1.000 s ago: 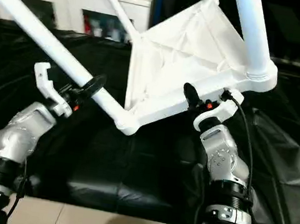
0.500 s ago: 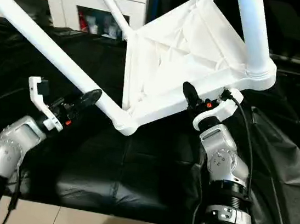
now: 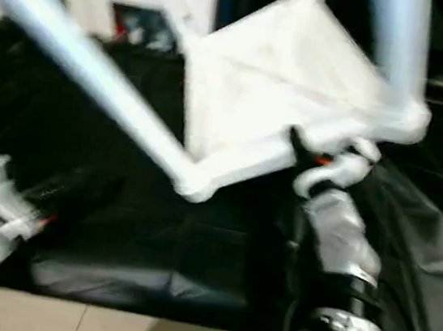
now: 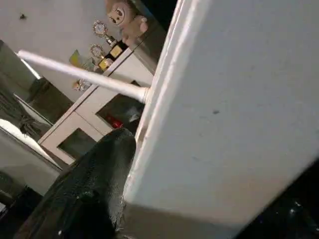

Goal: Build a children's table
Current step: Flip table

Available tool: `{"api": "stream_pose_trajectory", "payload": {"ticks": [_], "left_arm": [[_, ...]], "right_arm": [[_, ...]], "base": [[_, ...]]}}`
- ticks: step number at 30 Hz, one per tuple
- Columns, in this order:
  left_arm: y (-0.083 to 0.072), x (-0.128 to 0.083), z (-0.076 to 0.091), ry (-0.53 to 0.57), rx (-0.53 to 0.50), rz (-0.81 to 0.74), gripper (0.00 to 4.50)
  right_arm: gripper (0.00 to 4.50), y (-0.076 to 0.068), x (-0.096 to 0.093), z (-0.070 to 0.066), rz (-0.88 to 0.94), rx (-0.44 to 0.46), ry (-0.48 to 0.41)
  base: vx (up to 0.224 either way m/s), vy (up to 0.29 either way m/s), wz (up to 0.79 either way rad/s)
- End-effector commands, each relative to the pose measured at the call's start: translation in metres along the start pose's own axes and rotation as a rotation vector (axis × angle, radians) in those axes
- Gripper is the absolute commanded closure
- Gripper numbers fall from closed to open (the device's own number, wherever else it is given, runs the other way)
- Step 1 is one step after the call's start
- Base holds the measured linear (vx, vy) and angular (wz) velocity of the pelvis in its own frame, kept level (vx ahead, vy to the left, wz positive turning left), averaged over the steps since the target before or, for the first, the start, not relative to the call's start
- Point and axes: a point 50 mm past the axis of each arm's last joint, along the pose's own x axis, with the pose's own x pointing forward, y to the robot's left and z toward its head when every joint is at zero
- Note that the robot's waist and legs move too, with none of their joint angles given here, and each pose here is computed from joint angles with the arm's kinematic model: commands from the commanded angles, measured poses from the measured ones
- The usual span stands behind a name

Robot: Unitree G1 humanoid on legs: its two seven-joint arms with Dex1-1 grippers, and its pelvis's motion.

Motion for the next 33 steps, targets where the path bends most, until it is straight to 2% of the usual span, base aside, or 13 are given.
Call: {"api": "stream_pose_trajectory", "payload": {"ticks": [1, 5, 6, 8, 13, 19, 23, 25, 26, 28, 29, 30, 33], "left_arm": [[-0.013, 0.001, -0.005, 0.096, 0.039, -0.090, 0.00], [-0.041, 0.005, -0.012, 0.325, 0.187, -0.281, 0.00], [-0.042, 0.006, -0.011, 0.332, 0.200, -0.289, 0.00], [-0.060, 0.018, -0.006, 0.378, 0.313, -0.376, 0.00], [-0.093, 0.040, 0.010, 0.350, 0.420, -0.518, 0.00], [-0.115, 0.051, 0.017, 0.348, 0.472, -0.609, 0.00], [-0.121, 0.063, 0.026, 0.283, 0.557, -0.571, 0.00], [-0.122, 0.076, 0.039, 0.215, 0.645, -0.511, 0.00], [-0.122, 0.076, 0.040, 0.212, 0.650, -0.506, 0.00], [-0.125, 0.085, 0.053, 0.180, 0.780, -0.476, 0.00], [-0.125, 0.085, 0.053, 0.180, 0.780, -0.476, 0.00], [-0.127, 0.088, 0.059, 0.172, 0.858, -0.471, 0.00], [-0.130, 0.091, 0.063, 0.164, 0.931, -0.462, 0.00]], "right_arm": [[2.03, 0.012, 0.004, 0.016, 0.056, -0.114, -0.036], [2.03, 0.014, 0.006, 0.022, 0.056, -0.178, -0.036], [2.03, 0.014, 0.006, 0.023, 0.055, -0.185, -0.037], [2.03, 0.016, 0.008, 0.029, 0.040, -0.273, -0.031], [2.03, 0.021, 0.010, 0.040, 0.001, -0.408, -0.033], [2.06, 0.027, 0.012, 0.047, -0.013, -0.481, -0.054], [2.07, 0.029, 0.013, 0.051, -0.038, -0.538, -0.064], [2.07, 0.032, 0.013, 0.055, -0.056, -0.630, -0.059], [2.07, 0.032, 0.013, 0.055, -0.057, -0.635, -0.059], [2.07, 0.037, 0.013, 0.060, -0.069, -0.676, -0.069], [2.07, 0.037, 0.013, 0.060, -0.069, -0.676, -0.069], [2.07, 0.038, 0.013, 0.063, -0.087, -0.724, -0.069], [2.18, 0.039, 0.013, 0.065, -0.104, -0.746, -0.072]], "base": [[0.000, 0.000, 0.00], [0.000, 0.000, 0.00], [0.000, 0.000, 0.00], [0.000, 0.000, 0.00], [0.000, 0.000, 0.00], [0.000, 0.000, 0.00], [0.000, 0.000, 0.00], [0.000, 0.000, 0.00], [0.000, 0.000, 0.00], [0.000, 0.000, 0.00], [0.000, 0.000, 0.00], [0.000, 0.000, 0.00], [0.000, 0.000, 0.00]]}}
